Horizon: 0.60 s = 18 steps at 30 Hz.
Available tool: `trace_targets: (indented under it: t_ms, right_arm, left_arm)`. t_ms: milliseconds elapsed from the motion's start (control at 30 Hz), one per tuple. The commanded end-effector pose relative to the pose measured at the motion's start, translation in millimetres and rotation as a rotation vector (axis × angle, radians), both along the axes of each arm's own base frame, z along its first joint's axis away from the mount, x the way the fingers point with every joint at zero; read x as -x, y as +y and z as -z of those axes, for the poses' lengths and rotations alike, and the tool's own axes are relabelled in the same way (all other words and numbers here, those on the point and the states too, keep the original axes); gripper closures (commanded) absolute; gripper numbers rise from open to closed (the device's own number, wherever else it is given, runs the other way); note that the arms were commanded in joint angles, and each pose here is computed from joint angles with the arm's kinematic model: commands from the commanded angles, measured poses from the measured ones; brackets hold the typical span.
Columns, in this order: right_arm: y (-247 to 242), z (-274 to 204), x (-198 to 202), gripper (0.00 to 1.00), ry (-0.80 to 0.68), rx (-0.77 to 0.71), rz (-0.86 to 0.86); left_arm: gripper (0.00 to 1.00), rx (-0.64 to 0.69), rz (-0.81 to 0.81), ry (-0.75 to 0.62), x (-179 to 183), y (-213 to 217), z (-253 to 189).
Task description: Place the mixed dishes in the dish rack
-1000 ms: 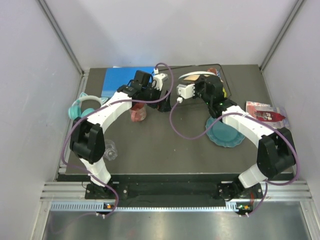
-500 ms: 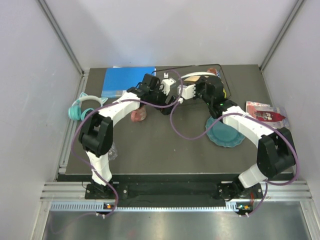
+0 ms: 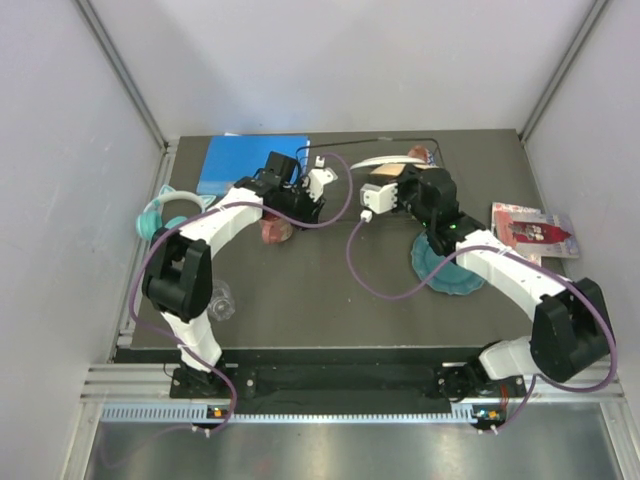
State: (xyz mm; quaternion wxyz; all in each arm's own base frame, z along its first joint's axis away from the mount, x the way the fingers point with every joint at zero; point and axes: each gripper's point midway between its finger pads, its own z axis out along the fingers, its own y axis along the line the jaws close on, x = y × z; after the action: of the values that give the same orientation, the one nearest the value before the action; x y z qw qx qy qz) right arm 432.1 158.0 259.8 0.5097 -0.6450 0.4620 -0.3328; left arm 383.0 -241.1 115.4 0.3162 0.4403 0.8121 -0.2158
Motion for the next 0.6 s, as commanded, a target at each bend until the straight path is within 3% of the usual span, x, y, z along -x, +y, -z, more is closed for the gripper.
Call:
trace_targets:
  t_ms: [0,100,133,167,567]
  right_arm:
    - [1.2,-83.1,22.0,1.00,-0.203,-0.121,-0.013]
    - [9.7,-89.0,31.4,1.00,-0.206,-0.123,-0.040]
    - [12.1,-90.5,32.9,1.00,-0.209,-0.124,-0.044]
    - [16.2,-91.7,34.6,1.00,-0.208,-0.123,-0.057]
    - [43.8,-83.5,10.9,1.00,-0.161,-0.126,-0.137]
  left_arm:
    - [0.70,-0.130,0.062,0.169,50.0,35.4,29.2]
    - [0.82,-0.138,0.106,0.188,59.1,37.2,30.8]
    - [0.97,-0.146,0.129,0.195,63.3,38.8,31.3]
    - [1.00,-0.140,0.143,0.200,65.7,37.9,31.1]
    - [1.00,-0.172,0.289,0.211,87.0,46.3,37.4]
